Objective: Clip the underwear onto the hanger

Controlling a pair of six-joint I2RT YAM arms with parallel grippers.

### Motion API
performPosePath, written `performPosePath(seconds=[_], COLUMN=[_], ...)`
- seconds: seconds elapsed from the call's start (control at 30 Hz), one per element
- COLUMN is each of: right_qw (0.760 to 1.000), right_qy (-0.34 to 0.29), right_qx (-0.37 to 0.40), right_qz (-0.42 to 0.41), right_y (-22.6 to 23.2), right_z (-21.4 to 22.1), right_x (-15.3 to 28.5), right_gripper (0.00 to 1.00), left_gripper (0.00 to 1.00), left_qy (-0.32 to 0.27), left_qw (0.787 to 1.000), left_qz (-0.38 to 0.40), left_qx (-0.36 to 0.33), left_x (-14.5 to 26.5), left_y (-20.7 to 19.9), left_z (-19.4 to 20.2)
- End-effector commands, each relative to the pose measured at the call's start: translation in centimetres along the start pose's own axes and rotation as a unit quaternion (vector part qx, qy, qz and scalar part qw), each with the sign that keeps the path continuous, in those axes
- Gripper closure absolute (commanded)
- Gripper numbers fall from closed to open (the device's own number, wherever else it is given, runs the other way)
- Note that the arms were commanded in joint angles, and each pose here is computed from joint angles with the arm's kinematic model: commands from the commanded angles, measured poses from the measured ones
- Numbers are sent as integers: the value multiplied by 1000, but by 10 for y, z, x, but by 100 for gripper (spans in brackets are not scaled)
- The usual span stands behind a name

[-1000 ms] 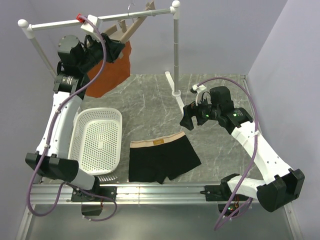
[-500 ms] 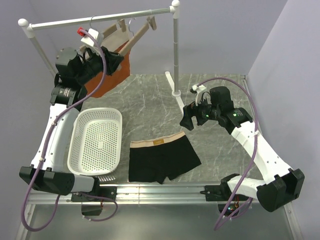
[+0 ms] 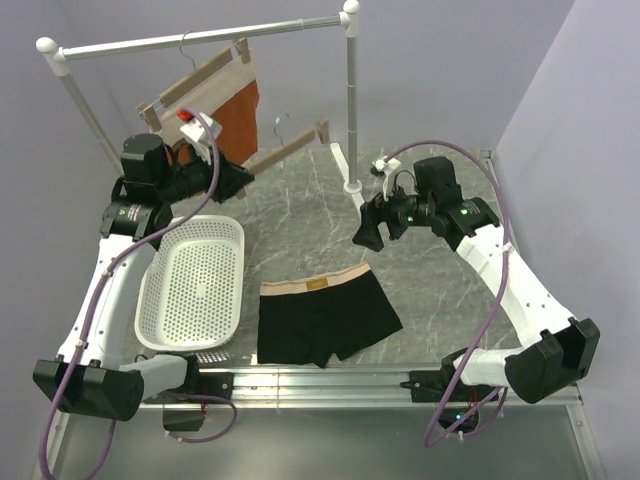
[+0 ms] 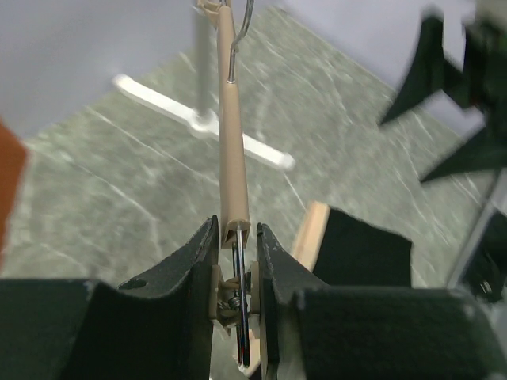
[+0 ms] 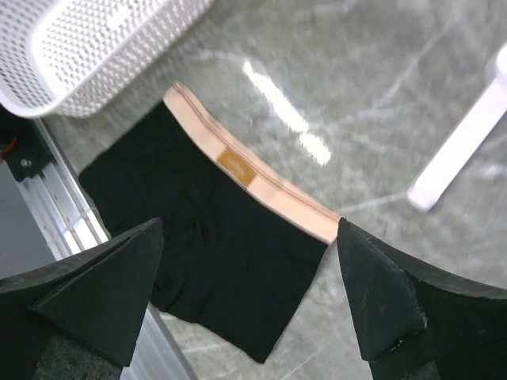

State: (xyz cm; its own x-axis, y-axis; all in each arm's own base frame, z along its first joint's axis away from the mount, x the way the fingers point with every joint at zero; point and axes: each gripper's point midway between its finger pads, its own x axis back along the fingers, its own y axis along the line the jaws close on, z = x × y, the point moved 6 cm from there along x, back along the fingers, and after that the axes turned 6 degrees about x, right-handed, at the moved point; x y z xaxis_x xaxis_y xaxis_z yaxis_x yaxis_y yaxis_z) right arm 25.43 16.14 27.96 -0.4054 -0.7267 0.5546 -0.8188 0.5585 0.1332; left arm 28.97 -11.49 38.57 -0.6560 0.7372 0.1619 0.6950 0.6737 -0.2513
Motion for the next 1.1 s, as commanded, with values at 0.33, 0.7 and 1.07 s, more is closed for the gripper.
performPosePath(seconds=[0.33,0.7,1.07], right_qw=[982,976,975], right_qy=[-177,-205,-204], right_qx=[59,62,77], right_qz=[-19,39,36], right_y=[16,37,48], right_z=[-127,-164,-170], right_x=[15,-21,-34], right_gripper=[13,18,40], left_gripper=[100,100,100], left_qy=[26,17,32], left_qw=[990,978,969], left_qz=[125,164,187], left_qx=[64,127,161], left_x=[-2,-8,-15], left_y=[-23,-43,-53], left_z=[55,55,60])
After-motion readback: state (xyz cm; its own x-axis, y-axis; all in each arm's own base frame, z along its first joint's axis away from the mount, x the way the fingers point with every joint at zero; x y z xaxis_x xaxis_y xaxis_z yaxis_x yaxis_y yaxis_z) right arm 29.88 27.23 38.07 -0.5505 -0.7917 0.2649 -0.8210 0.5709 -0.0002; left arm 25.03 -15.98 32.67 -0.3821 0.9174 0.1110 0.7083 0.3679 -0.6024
